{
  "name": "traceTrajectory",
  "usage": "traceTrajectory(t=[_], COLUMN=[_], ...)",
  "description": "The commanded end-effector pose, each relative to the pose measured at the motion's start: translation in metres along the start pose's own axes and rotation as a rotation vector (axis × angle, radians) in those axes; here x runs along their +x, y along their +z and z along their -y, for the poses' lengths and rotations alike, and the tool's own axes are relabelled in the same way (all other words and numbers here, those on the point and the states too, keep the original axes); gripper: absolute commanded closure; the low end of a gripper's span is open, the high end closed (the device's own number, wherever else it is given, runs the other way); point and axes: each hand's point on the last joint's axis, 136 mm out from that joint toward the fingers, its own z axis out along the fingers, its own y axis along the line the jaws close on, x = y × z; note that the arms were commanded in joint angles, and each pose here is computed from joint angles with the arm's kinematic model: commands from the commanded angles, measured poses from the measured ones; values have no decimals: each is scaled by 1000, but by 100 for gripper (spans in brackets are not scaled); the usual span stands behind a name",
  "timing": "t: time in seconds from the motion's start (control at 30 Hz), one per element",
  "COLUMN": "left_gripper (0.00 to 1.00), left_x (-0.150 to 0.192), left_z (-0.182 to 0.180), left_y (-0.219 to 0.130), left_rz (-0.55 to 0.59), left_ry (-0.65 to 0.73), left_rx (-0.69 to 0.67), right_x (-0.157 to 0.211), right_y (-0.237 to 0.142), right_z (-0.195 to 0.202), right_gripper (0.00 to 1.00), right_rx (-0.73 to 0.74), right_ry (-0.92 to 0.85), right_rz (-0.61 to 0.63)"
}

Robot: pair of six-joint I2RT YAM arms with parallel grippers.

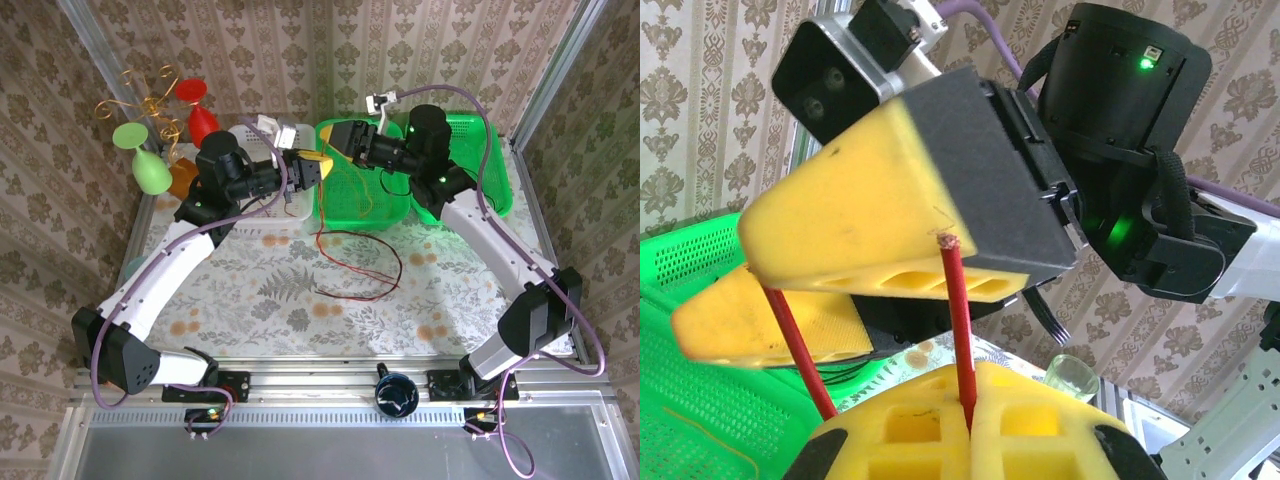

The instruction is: Untangle the cables

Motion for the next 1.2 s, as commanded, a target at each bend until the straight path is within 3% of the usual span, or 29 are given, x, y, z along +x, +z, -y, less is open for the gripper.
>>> traceTrajectory(t=[0.0,0.1,0.23,0.33,0.53,0.63,0.97,1.17], left_gripper=[100,100,100,100,100,100,100,100], left_x=[-14,-14,-13,-13,-17,-25,-49,-55], left_z=[11,12,12,11,5,-4,-20,-25], left_y=[-5,-5,-5,-7,-11,-19,-59,-77], left_rz=[30,32,28,27,44,89,209,205], left_ry=[26,26,27,31,49,87,241,291], left_rx=[32,36,30,20,-26,-119,-394,-482], right_x=[1,2,4,2,-6,-13,-42,-58], right_y=[2,3,1,-7,-32,-53,-150,-207], right_z=[-10,-5,-3,2,8,14,15,5], right_gripper=[39,48,72,98,100,100,100,100], right_rx=[-43,-34,-7,56,200,305,664,806], right_ry=[-8,0,-6,-41,-148,-210,-418,-485], right_rz=[-20,-25,-20,10,78,136,387,543])
